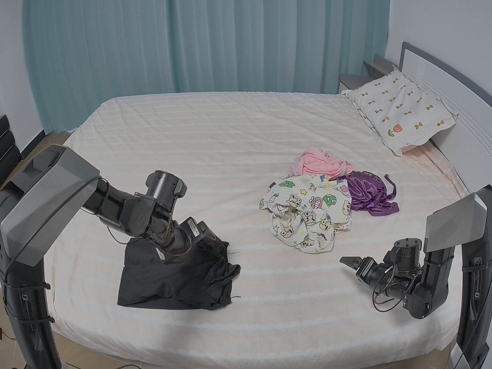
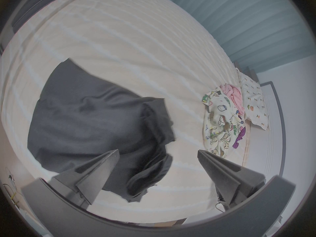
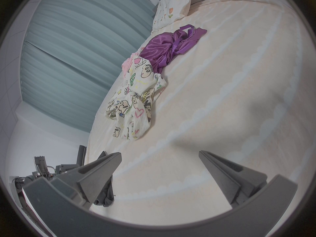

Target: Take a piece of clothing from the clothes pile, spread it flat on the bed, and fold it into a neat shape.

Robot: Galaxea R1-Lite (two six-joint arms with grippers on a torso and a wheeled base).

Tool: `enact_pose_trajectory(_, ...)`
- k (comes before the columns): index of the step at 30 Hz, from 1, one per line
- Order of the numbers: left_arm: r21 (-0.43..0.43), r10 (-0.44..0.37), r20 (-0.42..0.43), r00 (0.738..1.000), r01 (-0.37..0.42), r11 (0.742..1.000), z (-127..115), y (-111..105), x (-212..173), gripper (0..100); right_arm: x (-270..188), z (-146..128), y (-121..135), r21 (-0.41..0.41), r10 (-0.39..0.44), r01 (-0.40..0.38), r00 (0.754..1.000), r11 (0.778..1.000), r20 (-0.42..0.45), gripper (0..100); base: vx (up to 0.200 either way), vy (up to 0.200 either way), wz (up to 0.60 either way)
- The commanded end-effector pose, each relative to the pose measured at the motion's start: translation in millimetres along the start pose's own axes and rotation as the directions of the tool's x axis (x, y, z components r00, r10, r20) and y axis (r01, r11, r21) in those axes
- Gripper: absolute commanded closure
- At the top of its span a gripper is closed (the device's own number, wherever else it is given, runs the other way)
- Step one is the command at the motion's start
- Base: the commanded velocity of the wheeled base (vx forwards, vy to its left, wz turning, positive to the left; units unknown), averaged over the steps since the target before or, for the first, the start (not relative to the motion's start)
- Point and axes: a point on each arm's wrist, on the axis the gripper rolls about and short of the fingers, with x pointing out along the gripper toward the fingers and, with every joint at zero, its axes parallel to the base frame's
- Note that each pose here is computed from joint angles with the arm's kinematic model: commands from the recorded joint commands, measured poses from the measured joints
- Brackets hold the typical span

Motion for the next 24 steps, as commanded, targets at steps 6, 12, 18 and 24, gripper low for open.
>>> enact_pose_trajectory(6, -0.118, 0.008, 0.01, 1.0, -0.007, 0.993, 1.8, 34.1, -13.3, 0, 1.4, -1.0, 3.1, -0.006, 0.011, -0.011, 1.0, 1.0, 0.0, 0, 0.0, 0.0, 0.0)
enact_pose_trajectory(12, -0.17, -0.057, -0.013, 0.998, 0.053, 0.984, 15.3, 52.1, -19.6, 0, 0.5, -0.2, 6.8, -0.012, 0.018, -0.018, 1.0, 1.0, 0.013, 0, 0.0, 0.1, 0.0)
enact_pose_trajectory(18, -0.227, -0.062, -0.008, 0.998, 0.059, 0.972, 26.2, 75.2, -34.2, 0, 5.6, -8.4, 25.1, -0.055, 0.058, -0.057, 0.998, 0.997, 0.014, 0, 0.0, 0.2, 0.0)
enact_pose_trajectory(24, -0.254, -0.09, -0.029, 0.996, 0.08, 0.964, 35.5, 90.1, -34.9, 0, 28.1, -32.9, 58.8, -0.155, 0.052, -0.056, 0.998, 0.986, -0.025, 0, 0.0, 0.2, 0.0)
